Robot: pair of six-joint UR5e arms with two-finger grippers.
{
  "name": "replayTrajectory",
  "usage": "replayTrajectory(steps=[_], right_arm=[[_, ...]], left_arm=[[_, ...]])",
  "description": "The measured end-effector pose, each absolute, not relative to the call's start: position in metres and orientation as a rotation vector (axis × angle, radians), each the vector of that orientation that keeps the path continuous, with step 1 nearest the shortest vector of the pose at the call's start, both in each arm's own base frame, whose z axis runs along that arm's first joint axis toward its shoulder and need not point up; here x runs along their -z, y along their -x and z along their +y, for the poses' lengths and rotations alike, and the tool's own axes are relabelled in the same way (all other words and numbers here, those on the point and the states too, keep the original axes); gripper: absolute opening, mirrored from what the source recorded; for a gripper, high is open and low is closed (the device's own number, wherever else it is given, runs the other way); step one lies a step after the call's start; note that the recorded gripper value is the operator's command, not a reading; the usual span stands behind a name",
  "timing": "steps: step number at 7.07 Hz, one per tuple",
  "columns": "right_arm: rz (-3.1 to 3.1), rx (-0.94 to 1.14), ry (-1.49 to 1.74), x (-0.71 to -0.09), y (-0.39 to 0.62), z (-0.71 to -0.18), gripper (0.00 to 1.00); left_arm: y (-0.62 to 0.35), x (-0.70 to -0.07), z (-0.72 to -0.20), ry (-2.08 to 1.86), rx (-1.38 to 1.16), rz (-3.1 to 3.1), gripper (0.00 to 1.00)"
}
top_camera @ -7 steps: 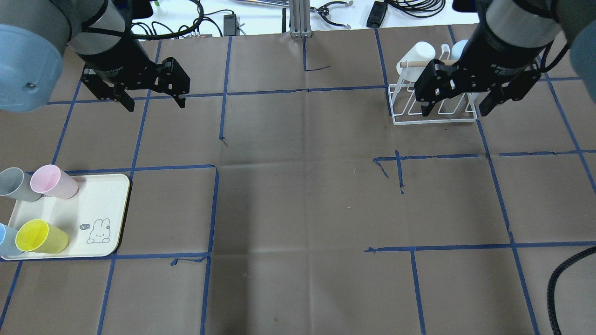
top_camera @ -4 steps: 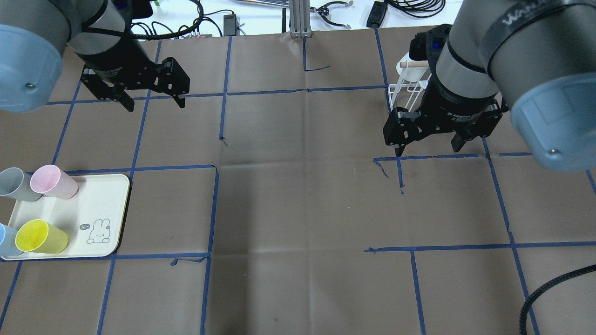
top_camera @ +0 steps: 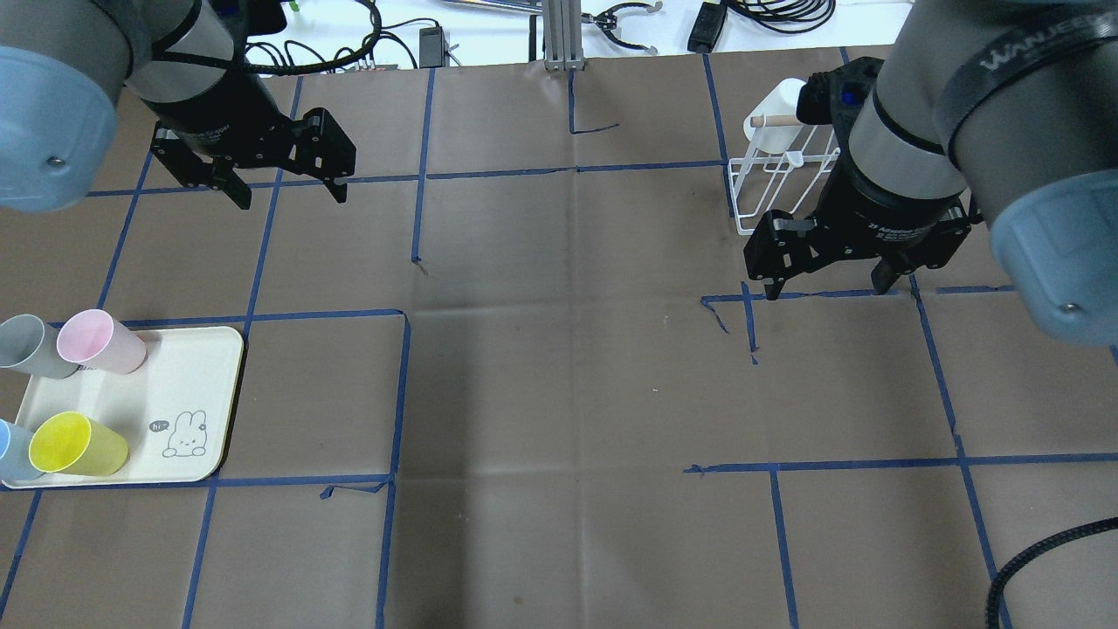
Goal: Transfer IKEA cup to right arm and place on rack
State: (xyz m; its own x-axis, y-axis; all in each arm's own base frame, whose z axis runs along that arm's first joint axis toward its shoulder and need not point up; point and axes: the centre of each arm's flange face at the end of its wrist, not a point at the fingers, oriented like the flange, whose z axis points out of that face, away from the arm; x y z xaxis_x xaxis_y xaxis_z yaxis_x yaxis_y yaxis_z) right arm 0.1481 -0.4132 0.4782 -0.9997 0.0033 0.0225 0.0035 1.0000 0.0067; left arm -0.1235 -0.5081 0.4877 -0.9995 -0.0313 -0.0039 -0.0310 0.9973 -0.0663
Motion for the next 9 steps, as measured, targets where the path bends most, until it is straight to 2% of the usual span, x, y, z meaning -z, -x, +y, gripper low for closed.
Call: replayTrajectory(steps=[9], right_arm=[[-3.114, -0.004, 0.034, -0.4817, -0.1402, -0.4173, 1.0]], left_arm=[[0.1235, -0.488, -0.5086, 0.046, 0.106, 3.135, 0.99]])
